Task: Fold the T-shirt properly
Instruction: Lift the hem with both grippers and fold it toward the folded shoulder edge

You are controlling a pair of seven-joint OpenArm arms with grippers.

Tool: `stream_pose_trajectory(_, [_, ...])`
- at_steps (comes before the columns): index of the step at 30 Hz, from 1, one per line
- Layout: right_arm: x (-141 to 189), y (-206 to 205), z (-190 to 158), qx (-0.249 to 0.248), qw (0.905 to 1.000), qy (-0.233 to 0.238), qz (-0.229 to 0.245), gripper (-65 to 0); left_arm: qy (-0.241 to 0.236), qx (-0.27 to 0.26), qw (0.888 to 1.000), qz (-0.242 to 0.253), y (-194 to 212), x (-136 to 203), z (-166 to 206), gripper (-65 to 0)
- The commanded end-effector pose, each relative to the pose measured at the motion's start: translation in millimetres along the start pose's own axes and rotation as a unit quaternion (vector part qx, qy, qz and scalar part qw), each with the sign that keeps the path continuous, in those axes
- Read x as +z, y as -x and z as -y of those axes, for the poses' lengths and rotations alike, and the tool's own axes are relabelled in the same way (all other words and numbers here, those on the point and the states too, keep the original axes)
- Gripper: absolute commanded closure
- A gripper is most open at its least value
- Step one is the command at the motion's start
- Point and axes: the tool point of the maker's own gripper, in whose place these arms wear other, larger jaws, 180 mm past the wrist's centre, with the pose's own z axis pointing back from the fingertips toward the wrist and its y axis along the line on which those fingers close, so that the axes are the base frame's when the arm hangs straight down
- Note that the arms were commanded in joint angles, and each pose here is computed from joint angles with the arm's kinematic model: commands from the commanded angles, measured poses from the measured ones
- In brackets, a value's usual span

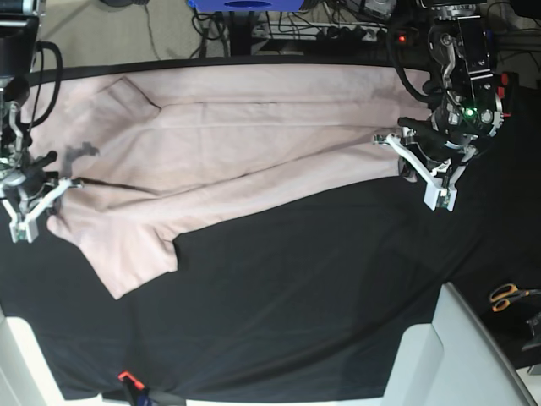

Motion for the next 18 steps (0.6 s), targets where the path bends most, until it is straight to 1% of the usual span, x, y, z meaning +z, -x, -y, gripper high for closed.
stream_pose_trajectory(1, [3.0, -19.8, 8.6, 0.005, 0.9996, 0.006, 0.026, -4.4, -0.002, -0.003, 1.000, 0.020, -11.3, 2.8, -1.8, 0.0])
stream_pose_trajectory(2, [3.0, -17.1, 8.5, 0.005, 0.9998, 0.006, 0.017, -8.3, -0.001, -0.002, 1.000, 0.021, -11.1, 3.0, -0.4, 0.0])
stream_pose_trajectory(4, [4.9, -20.4, 7.1, 0.010, 0.9999, 0.006, 0.005, -18.6, -0.004, -0.001, 1.000, 0.018, -9.0, 3.2, -1.4, 0.0])
stream_pose_trajectory(5, [7.8, -28.3, 5.4, 0.016, 0.9998, 0.005, 0.009, -22.2, -0.005, -0.002, 1.000, 0.018, -8.4, 3.4, -1.8, 0.0])
stream_pose_trajectory(6, [12.1, -40.7, 2.8, 0.024, 0.9994, 0.005, 0.024, -26.0, -0.005, -0.001, 1.000, 0.018, -8.4, 3.5, -2.3, 0.0])
stream_pose_trajectory(8, [19.6, -62.9, -2.2, 0.036, 0.9979, 0.003, 0.054, -30.9, -0.006, -0.001, 1.000, 0.018, -8.4, 3.6, -2.9, 0.0])
stream_pose_trajectory(11, [19.9, -102.6, -5.5, 0.042, 0.9950, 0.001, 0.090, -34.4, -0.006, 0.001, 1.000, 0.019, -8.7, 3.9, -4.4, 0.0])
stream_pose_trajectory(12, [13.0, -110.0, -5.3, 0.037, 0.9953, -0.002, 0.089, -35.0, -0.006, 0.001, 1.000, 0.019, -8.7, 3.9, -4.4, 0.0])
stream_pose_trajectory(14, [-12.7, -117.8, -15.1, 0.038, 0.9970, -0.018, 0.066, -35.7, -0.007, 0.000, 1.000, 0.019, -8.6, 3.9, -4.6, 0.0])
stream_pose_trajectory(16, [-36.3, -116.5, -18.5, 0.040, 0.9983, -0.027, 0.032, -36.0, -0.006, 0.001, 1.000, 0.018, -8.1, 3.5, -3.9, 0.0])
stream_pose_trajectory(18, [-54.9, -118.1, -24.3, 0.040, 0.9982, -0.035, 0.028, -36.0, -0.006, 0.001, 1.000, 0.018, -8.1, 3.5, -3.9, 0.0])
